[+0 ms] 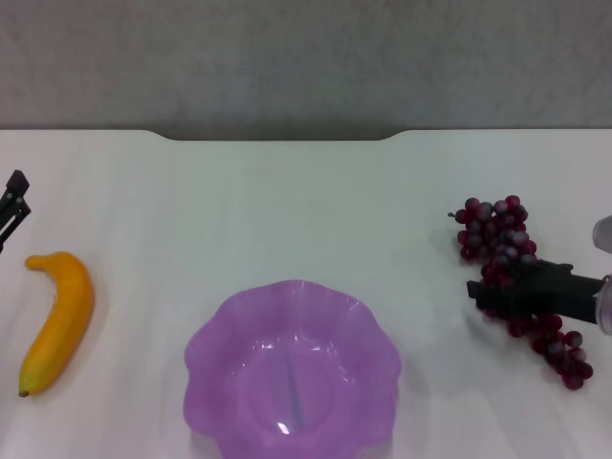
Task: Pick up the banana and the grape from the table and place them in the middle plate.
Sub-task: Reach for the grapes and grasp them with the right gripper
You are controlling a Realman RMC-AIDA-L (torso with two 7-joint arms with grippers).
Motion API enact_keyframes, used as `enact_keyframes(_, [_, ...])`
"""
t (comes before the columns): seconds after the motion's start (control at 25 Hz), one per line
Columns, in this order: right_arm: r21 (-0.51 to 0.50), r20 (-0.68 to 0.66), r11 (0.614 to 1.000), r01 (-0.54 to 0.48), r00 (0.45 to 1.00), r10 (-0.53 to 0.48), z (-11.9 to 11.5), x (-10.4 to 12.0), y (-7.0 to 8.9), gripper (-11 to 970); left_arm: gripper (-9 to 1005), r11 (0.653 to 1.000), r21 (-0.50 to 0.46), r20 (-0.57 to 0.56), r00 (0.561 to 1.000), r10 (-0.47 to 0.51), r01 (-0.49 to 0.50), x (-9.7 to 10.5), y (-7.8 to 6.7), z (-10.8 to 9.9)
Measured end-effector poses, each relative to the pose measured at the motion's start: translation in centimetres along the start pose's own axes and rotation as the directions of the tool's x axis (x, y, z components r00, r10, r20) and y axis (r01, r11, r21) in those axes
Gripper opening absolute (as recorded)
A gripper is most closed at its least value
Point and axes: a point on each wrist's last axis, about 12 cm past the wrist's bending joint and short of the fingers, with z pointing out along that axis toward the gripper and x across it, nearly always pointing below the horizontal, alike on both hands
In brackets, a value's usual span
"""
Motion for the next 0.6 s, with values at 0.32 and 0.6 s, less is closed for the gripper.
enact_keyframes(0.32, [0.031,-0.015,0.999,-0.022,1.000,0.022,-0.2,0.5,-0.4,880,898,1.000,0.000,-0.001,1.000,-0.002,0.002,0.0,0.0,0.0])
enact_keyframes(0.6, [0.053,-0.007,0.998,-0.045,0.999,0.046,-0.5,0.1,-1.1,860,898,1.000,0.000,-0.004,1.000,-0.006,0.006,0.1,0.0,-0.1])
